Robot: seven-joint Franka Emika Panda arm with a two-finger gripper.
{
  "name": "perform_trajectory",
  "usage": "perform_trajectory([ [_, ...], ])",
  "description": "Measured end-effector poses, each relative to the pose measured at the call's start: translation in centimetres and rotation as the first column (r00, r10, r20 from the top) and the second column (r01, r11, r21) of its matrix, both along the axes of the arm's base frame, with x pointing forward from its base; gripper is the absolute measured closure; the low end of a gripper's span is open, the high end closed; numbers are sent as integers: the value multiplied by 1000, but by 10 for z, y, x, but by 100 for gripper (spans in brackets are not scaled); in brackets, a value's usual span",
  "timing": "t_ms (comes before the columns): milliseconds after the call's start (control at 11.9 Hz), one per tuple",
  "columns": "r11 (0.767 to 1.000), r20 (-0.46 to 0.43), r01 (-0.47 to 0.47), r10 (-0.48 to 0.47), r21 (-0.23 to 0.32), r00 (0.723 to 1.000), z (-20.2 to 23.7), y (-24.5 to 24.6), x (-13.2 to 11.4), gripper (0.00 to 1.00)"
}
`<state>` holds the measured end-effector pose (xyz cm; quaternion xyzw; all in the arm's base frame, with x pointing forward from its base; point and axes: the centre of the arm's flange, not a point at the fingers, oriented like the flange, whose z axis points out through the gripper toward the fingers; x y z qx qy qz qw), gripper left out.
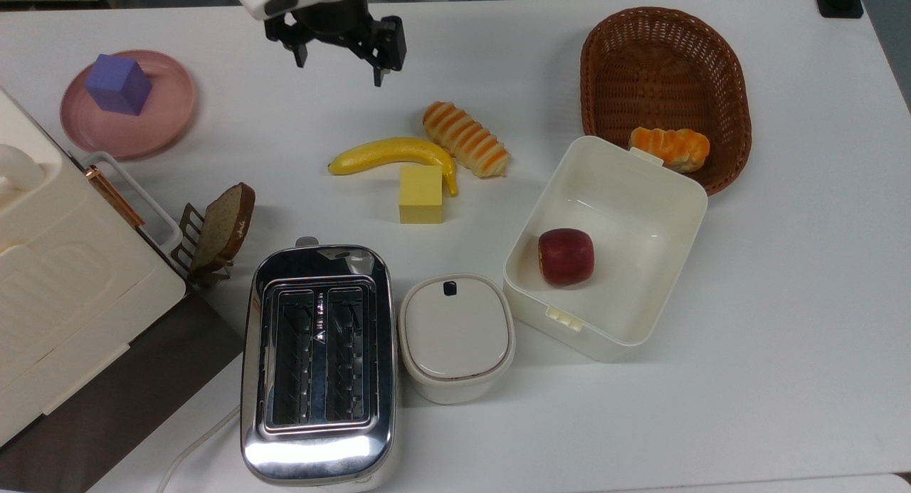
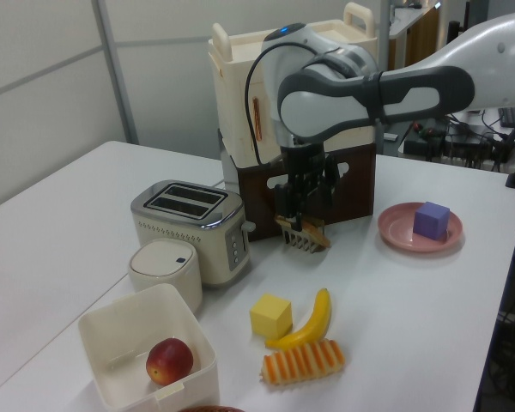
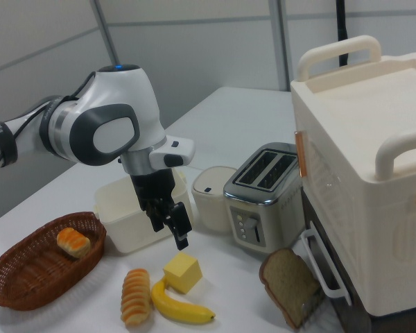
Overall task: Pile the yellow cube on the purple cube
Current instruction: 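Move the open gripper over the yellow cube and lower it, then close the gripper on the yellow cube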
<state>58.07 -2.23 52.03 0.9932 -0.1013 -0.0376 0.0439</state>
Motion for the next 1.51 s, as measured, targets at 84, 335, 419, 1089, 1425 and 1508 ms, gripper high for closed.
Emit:
perform_trajectory([
  [84, 1000, -10, -8, 8, -1, 1000, -6, 5, 2, 0],
  [335, 999, -56, -44, 44, -6, 997, -33, 27, 10, 0],
  [419, 998, -67, -63, 63, -8, 996, -47, 38, 15, 0],
  [1089, 988, -79, -153, 151, -27, 985, -149, 90, 49, 0],
  [1425, 986, -70, -163, 161, -31, 984, -172, 94, 56, 0],
  [1508, 985, -65, -168, 165, -37, 984, -177, 94, 58, 0],
])
